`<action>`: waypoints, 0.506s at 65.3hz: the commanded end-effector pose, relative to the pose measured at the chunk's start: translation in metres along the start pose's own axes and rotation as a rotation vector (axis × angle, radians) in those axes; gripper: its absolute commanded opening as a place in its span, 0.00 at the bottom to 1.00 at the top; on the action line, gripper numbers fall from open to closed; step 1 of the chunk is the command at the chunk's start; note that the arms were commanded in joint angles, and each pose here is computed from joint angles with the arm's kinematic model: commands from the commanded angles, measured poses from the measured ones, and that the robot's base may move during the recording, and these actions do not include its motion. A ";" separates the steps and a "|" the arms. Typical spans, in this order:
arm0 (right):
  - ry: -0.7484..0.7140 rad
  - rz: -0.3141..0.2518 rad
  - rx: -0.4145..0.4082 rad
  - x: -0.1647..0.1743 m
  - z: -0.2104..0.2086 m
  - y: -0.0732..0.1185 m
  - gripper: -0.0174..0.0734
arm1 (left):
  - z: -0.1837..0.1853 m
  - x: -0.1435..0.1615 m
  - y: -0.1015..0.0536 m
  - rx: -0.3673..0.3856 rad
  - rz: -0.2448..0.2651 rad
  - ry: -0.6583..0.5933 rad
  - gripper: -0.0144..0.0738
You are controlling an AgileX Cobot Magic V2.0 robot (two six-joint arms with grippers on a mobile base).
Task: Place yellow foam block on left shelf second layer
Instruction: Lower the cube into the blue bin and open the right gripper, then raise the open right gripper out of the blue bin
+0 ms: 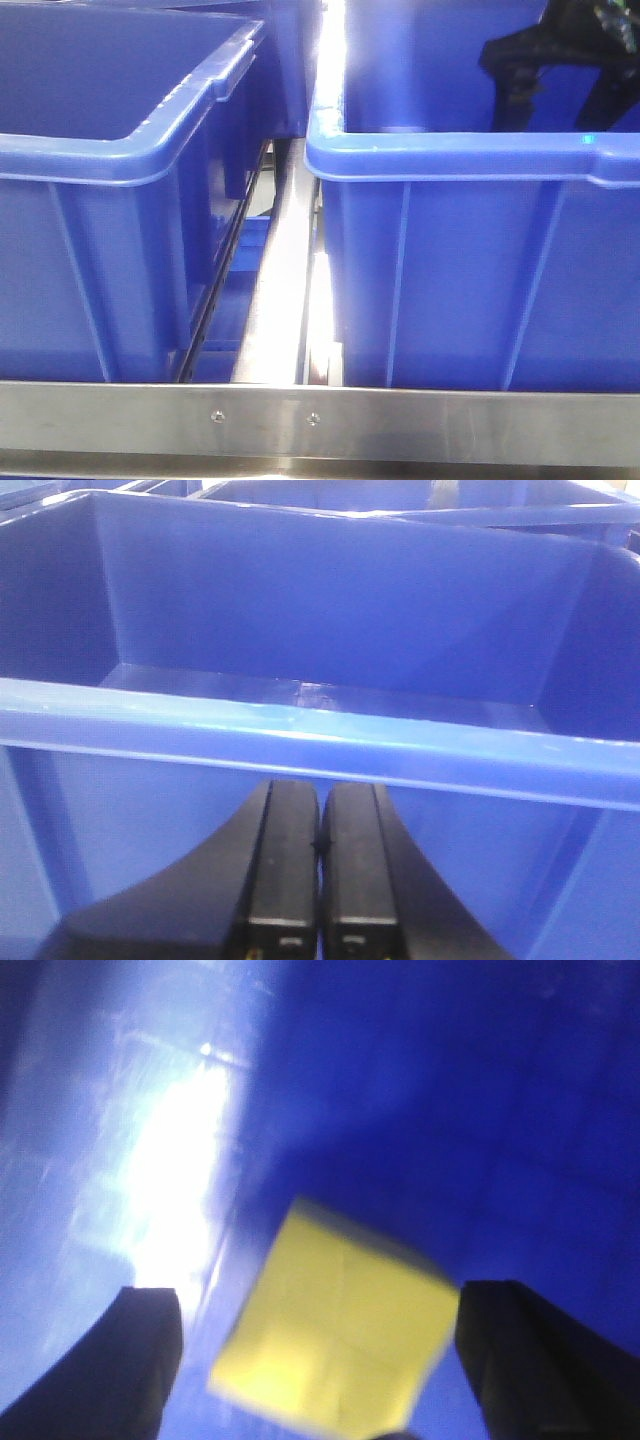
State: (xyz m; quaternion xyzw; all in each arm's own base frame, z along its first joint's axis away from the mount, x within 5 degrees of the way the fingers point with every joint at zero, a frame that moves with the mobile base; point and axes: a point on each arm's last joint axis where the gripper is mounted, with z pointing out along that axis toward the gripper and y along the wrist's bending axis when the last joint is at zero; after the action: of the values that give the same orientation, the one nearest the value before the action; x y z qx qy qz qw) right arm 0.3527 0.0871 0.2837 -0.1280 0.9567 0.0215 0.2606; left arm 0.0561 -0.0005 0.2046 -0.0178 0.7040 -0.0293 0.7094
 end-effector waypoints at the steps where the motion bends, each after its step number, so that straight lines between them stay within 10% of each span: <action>1: -0.129 -0.004 0.005 -0.011 -0.044 -0.001 0.85 | 0.001 0.001 -0.001 0.018 -0.006 -0.052 0.32; 19: -0.276 -0.002 0.008 0.021 -0.102 -0.001 0.26 | 0.001 0.001 -0.001 0.018 -0.006 -0.052 0.32; 33: -0.351 -0.003 0.009 0.068 -0.120 0.000 0.25 | 0.001 0.001 -0.001 0.018 -0.006 -0.052 0.32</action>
State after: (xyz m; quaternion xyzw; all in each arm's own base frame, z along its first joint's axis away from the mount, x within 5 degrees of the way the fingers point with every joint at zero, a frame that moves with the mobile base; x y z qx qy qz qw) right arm 0.2547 0.0626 0.3366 -0.1226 0.9252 0.0332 0.3576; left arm 0.0561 -0.0005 0.2046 -0.0178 0.7040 -0.0293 0.7094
